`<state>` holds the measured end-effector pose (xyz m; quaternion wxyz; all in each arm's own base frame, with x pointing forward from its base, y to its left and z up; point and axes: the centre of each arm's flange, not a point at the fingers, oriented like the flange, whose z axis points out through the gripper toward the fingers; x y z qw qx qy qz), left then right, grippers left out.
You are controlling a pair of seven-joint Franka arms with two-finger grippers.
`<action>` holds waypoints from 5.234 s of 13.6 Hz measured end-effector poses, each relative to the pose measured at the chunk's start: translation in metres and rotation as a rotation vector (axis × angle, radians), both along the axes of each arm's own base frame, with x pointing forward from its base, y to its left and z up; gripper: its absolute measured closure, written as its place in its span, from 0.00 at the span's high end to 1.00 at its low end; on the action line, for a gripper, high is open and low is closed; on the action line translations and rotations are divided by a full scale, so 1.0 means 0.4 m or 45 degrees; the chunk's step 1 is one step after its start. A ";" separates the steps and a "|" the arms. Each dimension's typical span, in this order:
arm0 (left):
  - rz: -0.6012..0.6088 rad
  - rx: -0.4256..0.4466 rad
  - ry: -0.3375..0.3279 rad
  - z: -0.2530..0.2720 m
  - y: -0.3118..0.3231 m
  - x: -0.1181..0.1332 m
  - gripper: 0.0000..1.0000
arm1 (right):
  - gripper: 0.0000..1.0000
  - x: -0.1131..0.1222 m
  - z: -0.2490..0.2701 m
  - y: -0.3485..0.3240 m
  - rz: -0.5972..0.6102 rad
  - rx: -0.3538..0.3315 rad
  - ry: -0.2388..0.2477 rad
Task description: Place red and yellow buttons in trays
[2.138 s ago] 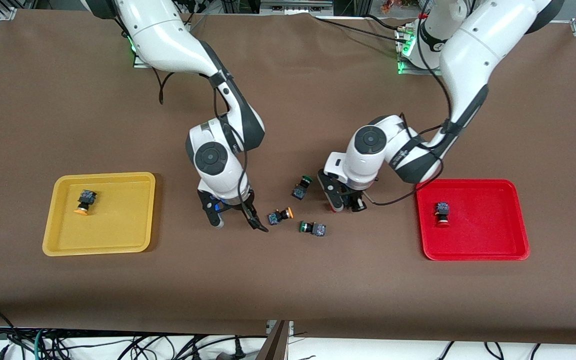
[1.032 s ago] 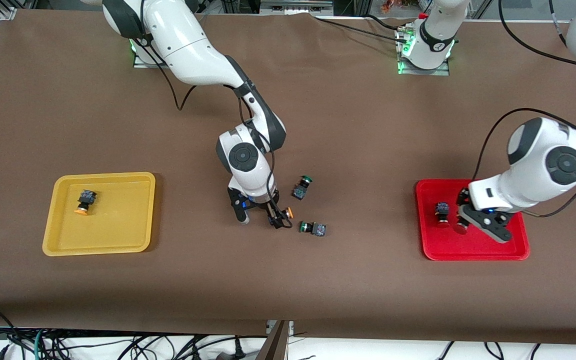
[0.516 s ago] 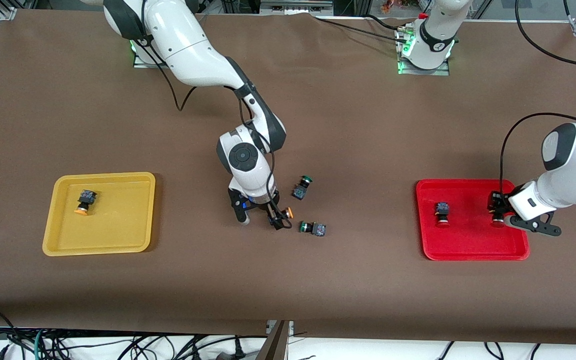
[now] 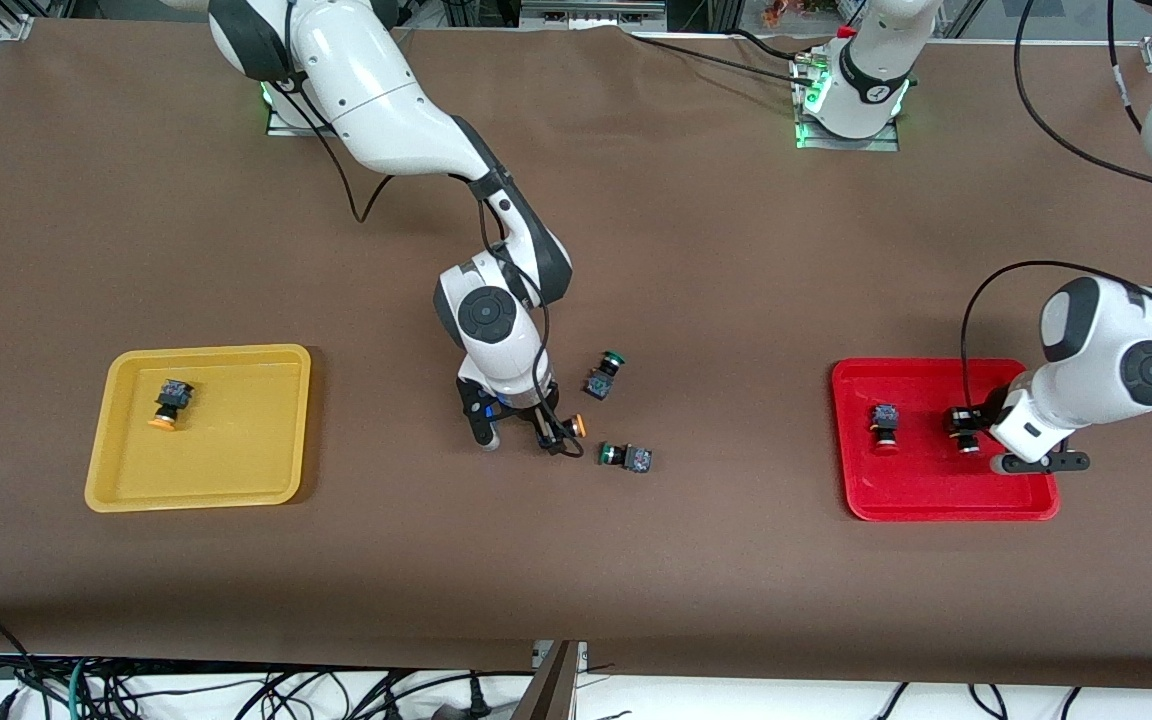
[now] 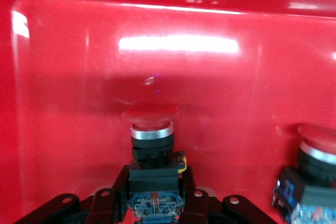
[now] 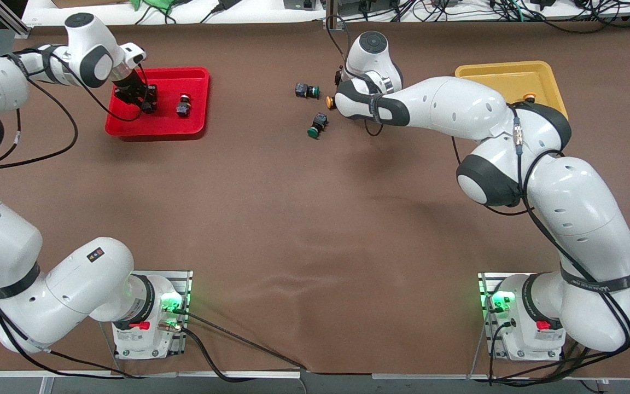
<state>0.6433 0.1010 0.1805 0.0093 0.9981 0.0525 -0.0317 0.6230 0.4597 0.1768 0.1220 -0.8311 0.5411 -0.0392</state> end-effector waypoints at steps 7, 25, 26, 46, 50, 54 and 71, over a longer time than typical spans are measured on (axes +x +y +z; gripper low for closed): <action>-0.041 0.028 -0.022 0.011 -0.009 0.018 0.86 | 0.44 0.049 0.085 -0.039 0.120 -0.043 -0.016; -0.129 0.053 -0.138 0.800 -0.092 -0.059 1.00 | 0.44 0.150 0.252 -1.032 1.236 -0.322 0.353; -0.127 0.052 -0.127 0.826 -0.094 -0.061 1.00 | 0.44 0.150 0.242 -1.084 1.271 -0.326 0.340; -0.094 0.012 -0.147 0.991 -0.253 -0.133 1.00 | 1.00 0.153 0.138 -1.181 1.422 -0.278 0.188; -0.092 0.019 -0.146 0.991 -0.254 -0.134 1.00 | 1.00 0.198 0.329 -1.182 1.482 -0.244 0.213; -0.088 0.019 -0.148 0.995 -0.249 -0.136 1.00 | 1.00 0.205 0.500 -1.172 1.539 -0.251 0.270; -0.100 0.014 -0.045 1.013 -0.261 -0.178 1.00 | 1.00 -0.039 1.084 -1.019 1.828 -0.310 0.232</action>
